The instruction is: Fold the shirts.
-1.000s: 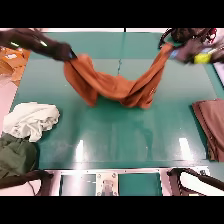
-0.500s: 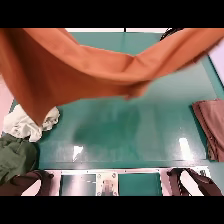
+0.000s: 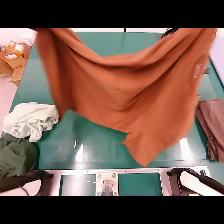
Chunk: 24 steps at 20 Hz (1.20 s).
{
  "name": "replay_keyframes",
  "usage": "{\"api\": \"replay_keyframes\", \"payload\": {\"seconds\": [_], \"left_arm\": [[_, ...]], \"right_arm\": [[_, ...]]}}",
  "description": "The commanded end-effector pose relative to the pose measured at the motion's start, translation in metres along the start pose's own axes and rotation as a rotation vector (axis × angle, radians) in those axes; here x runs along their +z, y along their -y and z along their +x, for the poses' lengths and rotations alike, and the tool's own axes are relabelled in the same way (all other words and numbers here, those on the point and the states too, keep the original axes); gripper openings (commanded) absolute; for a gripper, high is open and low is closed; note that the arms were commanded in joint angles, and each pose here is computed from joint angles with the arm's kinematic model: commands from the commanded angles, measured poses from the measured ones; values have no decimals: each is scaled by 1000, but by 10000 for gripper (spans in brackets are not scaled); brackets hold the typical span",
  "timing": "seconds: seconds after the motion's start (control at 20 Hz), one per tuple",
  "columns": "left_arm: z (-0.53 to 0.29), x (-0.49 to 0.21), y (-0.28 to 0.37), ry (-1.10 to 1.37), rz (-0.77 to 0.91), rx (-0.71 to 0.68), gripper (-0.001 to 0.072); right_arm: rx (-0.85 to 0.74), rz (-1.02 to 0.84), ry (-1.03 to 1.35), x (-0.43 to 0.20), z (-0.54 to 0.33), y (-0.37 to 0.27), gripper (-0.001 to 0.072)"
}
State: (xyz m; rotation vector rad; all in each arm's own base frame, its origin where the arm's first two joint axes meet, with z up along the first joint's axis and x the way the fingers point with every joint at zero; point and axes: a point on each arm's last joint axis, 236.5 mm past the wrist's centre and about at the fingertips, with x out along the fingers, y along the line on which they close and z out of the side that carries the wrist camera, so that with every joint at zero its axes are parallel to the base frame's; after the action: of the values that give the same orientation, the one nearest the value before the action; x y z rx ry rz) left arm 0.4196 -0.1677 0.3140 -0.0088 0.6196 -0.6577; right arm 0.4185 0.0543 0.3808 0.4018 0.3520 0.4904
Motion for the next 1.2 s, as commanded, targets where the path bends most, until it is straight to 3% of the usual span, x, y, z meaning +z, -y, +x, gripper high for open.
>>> {"api": "replay_keyframes", "payload": {"seconds": [0.0, 0.25, 0.4, 0.45, 0.5, 0.55, 0.6, 0.75, 0.9, 0.95, 1.05, 1.15], "left_arm": [[123, -57, -26, -195, -204, -189, 22], [260, -161, -90, -357, -427, -188, 23], [292, -164, -120, -267, -466, -116, 23], [295, -161, -125, -247, -467, -103, 37], [294, -158, -126, -240, -465, -101, 305], [290, -157, -126, -250, -458, -104, 720], [282, -158, -125, -275, -455, -121, 672], [241, -173, -135, -400, -470, -178, 672], [204, -201, -152, -514, -537, -211, 672], [195, -205, -158, -528, -554, -213, 672], [184, -210, -171, -539, -600, -203, 672], [174, -215, -176, -558, -616, -207, 672]], "right_arm": [[-8, 149, -212, -79, 93, 84, 19], [-43, 375, -457, -201, 172, 177, 20], [-57, 459, -547, -252, 191, 207, 21], [-57, 472, -567, -262, 192, 210, 66], [-79, 462, -581, -266, 188, 218, 235], [-109, 451, -589, -262, 179, 228, 320], [-153, 456, -601, -256, 164, 239, 320], [-347, 474, -677, -247, 84, 281, 260], [-465, 578, -763, -279, 9, 291, 264], [-484, 632, -769, -299, -8, 289, 287], [-518, 729, -788, -347, -30, 281, 502], [-493, 823, -870, -402, -38, 260, 510]]}}
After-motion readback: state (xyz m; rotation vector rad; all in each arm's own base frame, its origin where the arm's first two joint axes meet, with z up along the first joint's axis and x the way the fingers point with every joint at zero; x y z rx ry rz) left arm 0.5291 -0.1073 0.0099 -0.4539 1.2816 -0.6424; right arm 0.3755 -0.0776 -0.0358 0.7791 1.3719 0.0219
